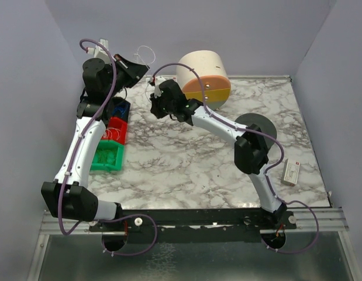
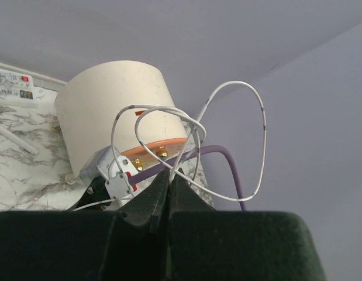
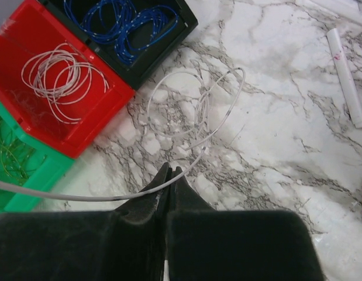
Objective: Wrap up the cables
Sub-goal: Adjust the cable at the center of the board.
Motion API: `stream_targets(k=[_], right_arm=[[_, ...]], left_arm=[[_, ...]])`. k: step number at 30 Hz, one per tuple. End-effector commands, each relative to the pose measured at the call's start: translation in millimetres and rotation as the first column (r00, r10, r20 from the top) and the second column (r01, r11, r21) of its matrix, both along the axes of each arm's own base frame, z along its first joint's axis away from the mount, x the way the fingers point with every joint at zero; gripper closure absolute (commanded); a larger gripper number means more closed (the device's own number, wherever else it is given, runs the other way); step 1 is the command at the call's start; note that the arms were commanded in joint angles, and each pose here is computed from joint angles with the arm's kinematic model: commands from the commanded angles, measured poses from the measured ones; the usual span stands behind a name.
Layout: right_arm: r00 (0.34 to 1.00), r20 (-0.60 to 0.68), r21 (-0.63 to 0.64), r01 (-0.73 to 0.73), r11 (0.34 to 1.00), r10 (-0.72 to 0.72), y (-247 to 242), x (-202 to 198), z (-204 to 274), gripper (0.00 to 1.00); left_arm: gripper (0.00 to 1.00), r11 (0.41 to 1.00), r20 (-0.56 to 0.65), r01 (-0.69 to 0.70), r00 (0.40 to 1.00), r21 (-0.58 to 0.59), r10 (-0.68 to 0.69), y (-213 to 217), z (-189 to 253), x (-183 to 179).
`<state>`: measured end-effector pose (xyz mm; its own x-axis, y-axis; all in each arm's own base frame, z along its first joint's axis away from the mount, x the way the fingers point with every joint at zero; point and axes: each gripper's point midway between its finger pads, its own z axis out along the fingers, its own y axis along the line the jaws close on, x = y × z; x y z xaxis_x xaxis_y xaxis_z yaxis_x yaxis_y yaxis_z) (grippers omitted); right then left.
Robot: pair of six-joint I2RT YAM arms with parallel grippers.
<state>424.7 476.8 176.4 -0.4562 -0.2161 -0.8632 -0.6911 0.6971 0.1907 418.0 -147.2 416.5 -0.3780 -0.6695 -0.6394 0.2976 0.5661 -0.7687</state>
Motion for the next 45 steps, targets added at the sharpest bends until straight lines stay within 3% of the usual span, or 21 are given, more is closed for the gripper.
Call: stream_targets(k=[1,5,6,10,15,19,24,30,32,33,34,35,36,40,45], right_arm=[[0.998,0.063,0.004,-0.024,1.0,0.024,-16,-8,30,0.99],[0.995,0.104,-0.017,-0.012,1.0,0.014,-34,-13,36,0.99],[0.993,0.119,-0.026,-0.011,1.0,0.014,-38,-14,37,0.94],[0.967,0.229,-0.066,-0.094,0.993,0.107,-46,-25,49,0.53],[0.904,0.318,-0.138,-0.255,0.957,0.286,-47,-45,54,0.28],[0.867,0.327,-0.123,-0.355,0.927,0.375,-40,-57,63,0.19],[0.86,0.327,-0.074,-0.389,0.918,0.391,-24,-53,80,0.17],[0.861,0.329,-0.044,-0.397,0.917,0.388,-9,-38,83,0.18],[0.858,0.318,-0.049,-0.41,0.911,0.403,-6,-37,78,0.29],[0.856,0.309,-0.052,-0.42,0.906,0.414,-6,-38,74,0.45],[0.854,0.295,-0.054,-0.432,0.9,0.428,-6,-41,71,0.71],[0.858,0.28,-0.058,-0.433,0.9,0.431,-10,-42,68,0.91],[0.864,0.266,-0.056,-0.43,0.901,0.428,-15,-43,67,0.98],[0.917,0.231,-0.005,-0.334,0.942,0.326,-60,-36,67,0.99],[0.957,0.288,0.051,-0.057,0.997,0.04,-152,-6,97,0.99]], left_arm=[[1.0,1.0,0.02,-0.005,1.0,0.01,0.005,3,7,-2],[1.0,1.0,0.019,-0.013,1.0,0.007,0.013,4,12,-4],[1.0,1.0,0.014,-0.021,1.0,0.011,0.021,6,11,-4],[1.0,0.998,-0.029,-0.055,0.998,0.039,0.057,11,2,-1],[1.0,0.998,-0.055,-0.051,0.997,0.048,0.053,9,-5,-1],[1.0,1.0,-0.036,0.012,0.999,0.003,-0.011,-3,0,-6],[1.0,0.998,-0.037,0.065,0.997,-0.008,-0.065,-12,-2,-12],[1.0,0.988,-0.037,0.146,0.988,-0.048,-0.148,-26,-5,-19],[1.0,0.987,-0.031,0.154,0.987,-0.051,-0.156,-27,-4,-20],[1.0,0.987,-0.026,0.153,0.988,-0.05,-0.154,-27,-2,-20],[1.0,0.988,-0.02,0.151,0.988,-0.044,-0.152,-26,-1,-20],[1.0,0.989,-0.013,0.147,0.989,-0.032,-0.147,-25,1,-20],[1.0,0.99,-0.008,0.138,0.99,-0.015,-0.138,-24,3,-20],[0.97,0.992,0.021,0.087,0.996,0.088,-0.089,-14,5,-17],[0.86,0.971,0.023,-0.012,1.0,0.238,0.007,8,-10,-11]])
